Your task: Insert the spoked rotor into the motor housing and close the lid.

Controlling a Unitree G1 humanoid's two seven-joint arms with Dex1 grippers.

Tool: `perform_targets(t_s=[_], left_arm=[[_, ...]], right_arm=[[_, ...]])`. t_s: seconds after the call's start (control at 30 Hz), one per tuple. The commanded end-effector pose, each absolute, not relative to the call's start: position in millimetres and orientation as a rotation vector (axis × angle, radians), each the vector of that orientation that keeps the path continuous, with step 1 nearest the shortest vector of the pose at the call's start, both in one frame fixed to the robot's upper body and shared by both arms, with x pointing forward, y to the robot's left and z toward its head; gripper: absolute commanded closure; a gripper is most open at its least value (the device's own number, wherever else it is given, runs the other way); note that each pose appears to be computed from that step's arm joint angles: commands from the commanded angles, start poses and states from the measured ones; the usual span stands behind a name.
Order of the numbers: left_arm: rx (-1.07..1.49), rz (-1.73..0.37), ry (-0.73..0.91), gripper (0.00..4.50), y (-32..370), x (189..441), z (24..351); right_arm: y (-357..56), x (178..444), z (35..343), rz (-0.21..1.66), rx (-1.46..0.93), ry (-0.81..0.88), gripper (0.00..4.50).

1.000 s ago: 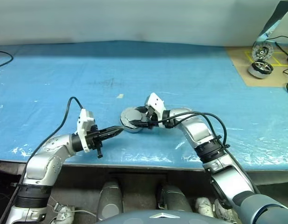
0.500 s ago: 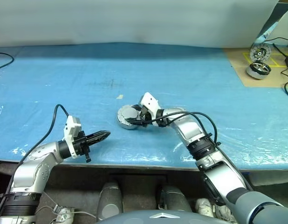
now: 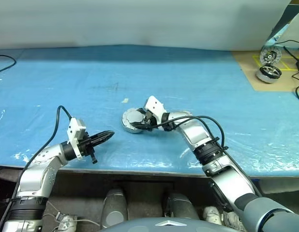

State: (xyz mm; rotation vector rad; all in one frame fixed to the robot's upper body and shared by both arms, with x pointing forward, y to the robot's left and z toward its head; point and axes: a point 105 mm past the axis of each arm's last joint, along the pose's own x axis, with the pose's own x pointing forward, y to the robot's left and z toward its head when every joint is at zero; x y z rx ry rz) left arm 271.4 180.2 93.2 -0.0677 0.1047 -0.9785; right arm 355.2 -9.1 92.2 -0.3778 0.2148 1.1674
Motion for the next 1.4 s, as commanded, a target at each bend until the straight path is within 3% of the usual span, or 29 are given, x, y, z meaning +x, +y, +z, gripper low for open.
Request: perform_targets(t_s=[0.03, 0.57, 0.73, 0.87, 1.07, 1.4], left_arm=[[-0.048, -0.998, 0.071, 4.5, 174.4, 273.6, 108.8], [-0.065, -1.015, 0.07, 4.5, 155.7, 281.1, 124.6], [-0.068, -1.016, 0.076, 4.5, 156.6, 282.8, 121.8], [-0.068, -1.016, 0.076, 4.5, 158.4, 286.8, 123.3], [-0.065, -1.017, 0.083, 4.5, 163.3, 286.2, 121.3], [-0.064, -1.022, 0.088, 4.5, 167.6, 286.7, 112.6]], right_arm=[[-32.6, 348.6, 71.1, 1.183, -0.389, 0.345, 1.56], [-65.1, 351.9, 91.5, 1.175, -0.387, 0.352, 1.56], [-55.4, 360.0, 114.7, 1.15, -0.265, 0.298, 1.56], [-35.4, 356.6, 151.4, 1.202, -0.12, 0.198, 1.56], [-22.4, 347.2, 167.6, 1.258, -0.109, 0.148, 1.56], [-10.6, 359.4, 101.7, 1.148, -0.203, 0.328, 1.56]])
